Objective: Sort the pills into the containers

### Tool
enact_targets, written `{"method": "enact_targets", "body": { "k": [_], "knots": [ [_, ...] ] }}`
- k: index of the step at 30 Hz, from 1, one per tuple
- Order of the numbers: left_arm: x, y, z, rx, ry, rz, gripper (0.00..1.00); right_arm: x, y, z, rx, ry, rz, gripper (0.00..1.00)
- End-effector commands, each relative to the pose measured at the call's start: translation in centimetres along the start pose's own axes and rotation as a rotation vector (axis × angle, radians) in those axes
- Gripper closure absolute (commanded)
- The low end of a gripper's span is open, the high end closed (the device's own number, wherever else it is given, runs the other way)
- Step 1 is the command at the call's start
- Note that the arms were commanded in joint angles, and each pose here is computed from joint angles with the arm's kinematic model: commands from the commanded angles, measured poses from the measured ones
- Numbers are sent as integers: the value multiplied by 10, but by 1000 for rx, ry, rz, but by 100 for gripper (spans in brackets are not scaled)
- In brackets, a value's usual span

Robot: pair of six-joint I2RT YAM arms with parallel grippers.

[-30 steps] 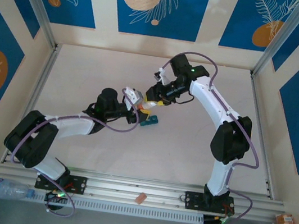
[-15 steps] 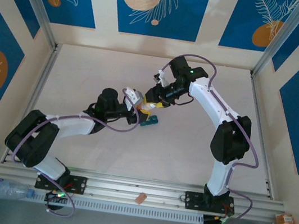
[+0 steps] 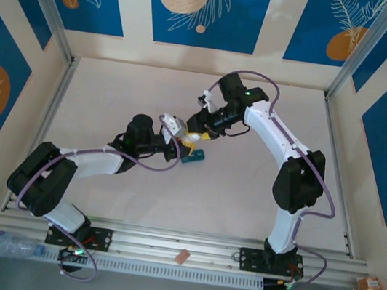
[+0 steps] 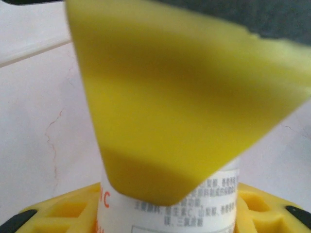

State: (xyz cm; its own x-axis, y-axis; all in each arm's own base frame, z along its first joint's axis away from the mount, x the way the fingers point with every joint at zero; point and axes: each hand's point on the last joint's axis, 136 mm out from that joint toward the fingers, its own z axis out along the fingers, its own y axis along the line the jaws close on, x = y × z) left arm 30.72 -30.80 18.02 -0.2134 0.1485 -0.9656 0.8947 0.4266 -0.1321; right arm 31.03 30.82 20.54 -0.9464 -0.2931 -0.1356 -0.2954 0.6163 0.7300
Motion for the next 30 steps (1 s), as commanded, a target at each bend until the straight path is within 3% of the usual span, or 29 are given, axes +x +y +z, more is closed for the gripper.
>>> {"method": "enact_targets", "body": {
  "k": [1, 4, 7, 11, 15, 20, 25, 30],
  "knots": [
    [-23, -5, 3, 33, -47, 4, 84, 6, 20, -12, -47, -17, -36, 68],
    [-27, -6, 1, 30, -59, -4, 88, 3, 19, -24, -57, -55, -31, 51],
    [-31, -6, -2, 21, -63, -9, 90, -2, 16, -48, -87, -122, 2, 42],
    [-36, -6, -6, 12, -72, -14, 100, -2, 8, -77, -113, -204, 48, 40],
    [-42, -3, -8, -13, -80, -35, 100, 3, -4, -89, -78, -285, 102, 40],
    [-53, -1, -12, -38, -95, -52, 100, 8, -18, -99, -1, -503, 169, 40],
    [-65, -1, -18, -56, -103, -94, 100, 14, 0, -109, -40, -709, 100, 26],
    [-71, -7, -17, -19, -118, -127, 100, 18, 16, -106, -37, -780, 43, 21]
  ]
}}
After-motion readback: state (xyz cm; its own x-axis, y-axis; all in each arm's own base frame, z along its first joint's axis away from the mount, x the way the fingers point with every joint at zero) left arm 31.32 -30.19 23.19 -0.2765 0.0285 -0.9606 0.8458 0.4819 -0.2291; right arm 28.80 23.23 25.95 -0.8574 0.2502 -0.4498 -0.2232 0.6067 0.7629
